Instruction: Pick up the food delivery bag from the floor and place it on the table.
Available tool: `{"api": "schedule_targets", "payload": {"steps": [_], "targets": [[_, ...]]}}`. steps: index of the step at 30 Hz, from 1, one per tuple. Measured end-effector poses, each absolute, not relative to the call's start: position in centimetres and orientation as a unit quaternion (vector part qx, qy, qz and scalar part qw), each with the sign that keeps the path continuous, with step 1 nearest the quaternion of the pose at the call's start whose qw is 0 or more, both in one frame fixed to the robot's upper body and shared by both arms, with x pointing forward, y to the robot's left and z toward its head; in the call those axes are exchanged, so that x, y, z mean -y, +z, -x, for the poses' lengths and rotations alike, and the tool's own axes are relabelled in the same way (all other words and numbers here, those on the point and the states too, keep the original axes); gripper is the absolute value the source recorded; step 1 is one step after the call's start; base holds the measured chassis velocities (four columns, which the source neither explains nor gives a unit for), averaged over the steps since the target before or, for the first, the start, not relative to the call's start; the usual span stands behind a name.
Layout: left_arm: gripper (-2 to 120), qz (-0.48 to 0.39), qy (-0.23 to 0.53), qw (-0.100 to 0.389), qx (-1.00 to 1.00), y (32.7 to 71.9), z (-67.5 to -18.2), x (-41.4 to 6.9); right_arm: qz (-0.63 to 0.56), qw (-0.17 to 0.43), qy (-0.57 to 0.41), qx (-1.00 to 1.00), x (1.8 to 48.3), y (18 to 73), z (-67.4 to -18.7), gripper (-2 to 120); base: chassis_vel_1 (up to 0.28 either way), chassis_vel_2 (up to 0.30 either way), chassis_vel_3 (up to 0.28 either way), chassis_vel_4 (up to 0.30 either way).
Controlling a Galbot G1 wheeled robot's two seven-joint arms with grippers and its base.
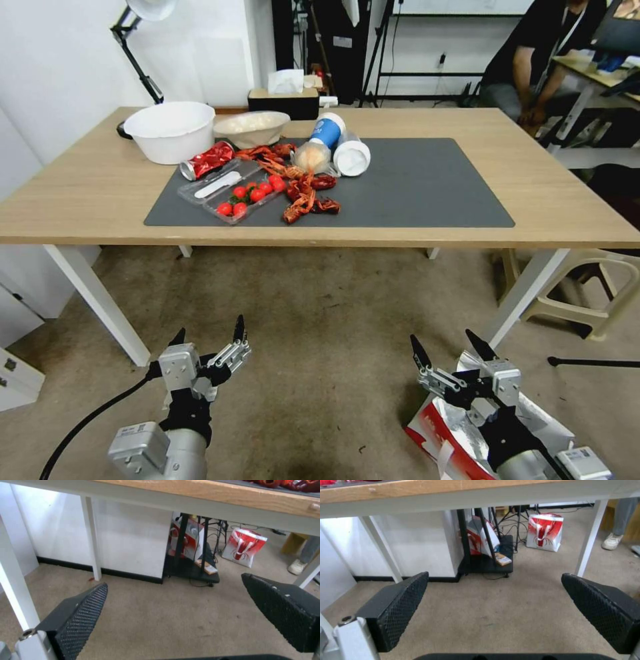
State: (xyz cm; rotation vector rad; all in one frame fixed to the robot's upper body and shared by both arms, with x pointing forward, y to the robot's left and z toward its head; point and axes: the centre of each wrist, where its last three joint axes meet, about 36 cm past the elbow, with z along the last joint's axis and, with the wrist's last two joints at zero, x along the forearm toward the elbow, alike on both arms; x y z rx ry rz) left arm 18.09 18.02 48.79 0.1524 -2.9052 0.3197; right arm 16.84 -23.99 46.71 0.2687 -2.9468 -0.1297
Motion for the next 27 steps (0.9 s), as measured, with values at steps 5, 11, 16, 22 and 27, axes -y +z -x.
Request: {"api": "schedule_targets", "payload": {"steps": [5, 11, 16, 22, 27], "targets": [[100, -0.052, 0.109, 0.106, 0.987, 48.78, -18.08, -18.03, -0.090, 0.089, -0.045, 0.991, 23.91, 46.58, -16.88, 100, 0.000, 0.000, 0.000, 0.000], [100, -0.051, 0.107, 0.104, 0.987, 48.80, -18.15, -18.08, -0.089, 0.087, -0.045, 0.991, 23.90, 46.37, -16.89, 100, 0.000, 0.000, 0.000, 0.000], [100, -0.051, 0.107, 0.103, 0.988, 48.82, -18.23, -18.11, -0.089, 0.086, -0.044, 0.991, 23.92, 46.25, -16.93, 100, 0.000, 0.000, 0.000, 0.000], [100, -0.052, 0.108, 0.102, 0.988, 48.84, -18.27, -18.10, -0.089, 0.086, -0.045, 0.991, 23.99, 46.13, -16.99, 100, 0.000, 0.000, 0.000, 0.000], [100, -0.055, 0.108, 0.104, 0.987, 48.82, -18.18, -18.03, -0.091, 0.085, -0.045, 0.991, 24.10, 46.03, -17.02, 100, 0.000, 0.000, 0.000, 0.000]]}}
